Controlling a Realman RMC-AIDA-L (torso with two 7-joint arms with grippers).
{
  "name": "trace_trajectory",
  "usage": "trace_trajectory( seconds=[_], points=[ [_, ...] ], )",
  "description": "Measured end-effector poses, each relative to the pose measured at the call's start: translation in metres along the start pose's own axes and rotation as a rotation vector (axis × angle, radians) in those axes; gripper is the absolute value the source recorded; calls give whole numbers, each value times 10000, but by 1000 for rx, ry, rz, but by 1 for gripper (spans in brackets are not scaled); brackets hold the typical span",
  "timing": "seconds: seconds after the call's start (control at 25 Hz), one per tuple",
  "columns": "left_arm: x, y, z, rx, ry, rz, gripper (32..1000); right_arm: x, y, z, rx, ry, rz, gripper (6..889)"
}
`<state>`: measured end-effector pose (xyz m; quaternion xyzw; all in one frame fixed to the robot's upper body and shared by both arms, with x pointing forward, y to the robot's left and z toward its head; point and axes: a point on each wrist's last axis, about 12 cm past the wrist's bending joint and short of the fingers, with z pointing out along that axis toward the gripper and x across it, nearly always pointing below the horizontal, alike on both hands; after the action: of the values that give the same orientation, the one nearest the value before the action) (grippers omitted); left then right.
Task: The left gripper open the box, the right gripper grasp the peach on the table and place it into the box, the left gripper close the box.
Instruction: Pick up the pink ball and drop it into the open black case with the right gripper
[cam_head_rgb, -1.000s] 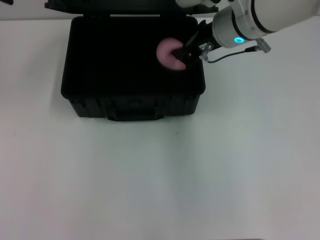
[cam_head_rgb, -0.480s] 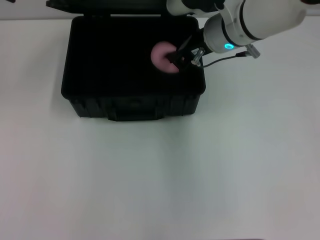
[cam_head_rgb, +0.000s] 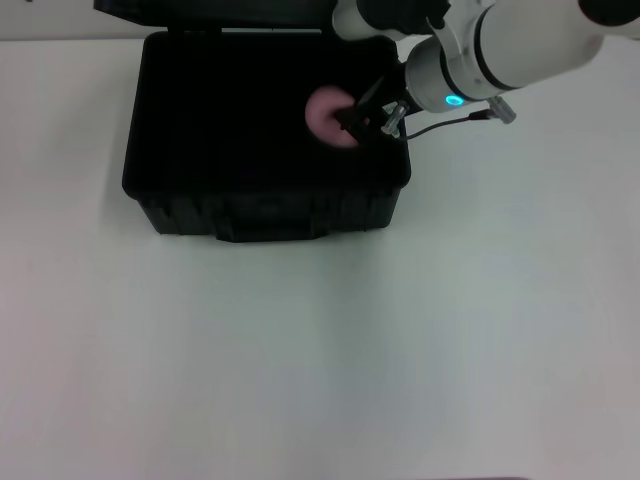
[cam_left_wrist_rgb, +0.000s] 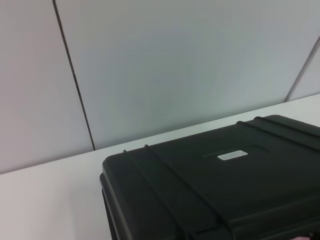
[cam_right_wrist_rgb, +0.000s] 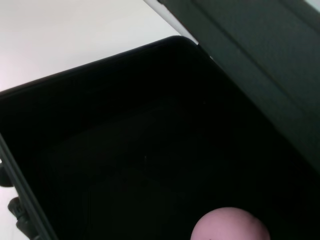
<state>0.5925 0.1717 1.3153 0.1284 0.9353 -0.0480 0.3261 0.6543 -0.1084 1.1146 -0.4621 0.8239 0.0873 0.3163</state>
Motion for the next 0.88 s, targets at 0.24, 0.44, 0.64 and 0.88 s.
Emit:
trace_trajectory(
  seconds=[0.24,0.44,0.64,0.88],
  points=[
    [-2,-3,1,1,0,0,375,16,26,19,-7,8,-5,35],
    [-1,-3,2,1,0,0,375,17,26,22,-7,11,-5,35],
    [2,-1,4,1,1,0,375,18,27,22,-8,12,-5,42],
    [7,5,5,0,2,-2,374,8,32,17,-10,10,-8,93]
  ],
)
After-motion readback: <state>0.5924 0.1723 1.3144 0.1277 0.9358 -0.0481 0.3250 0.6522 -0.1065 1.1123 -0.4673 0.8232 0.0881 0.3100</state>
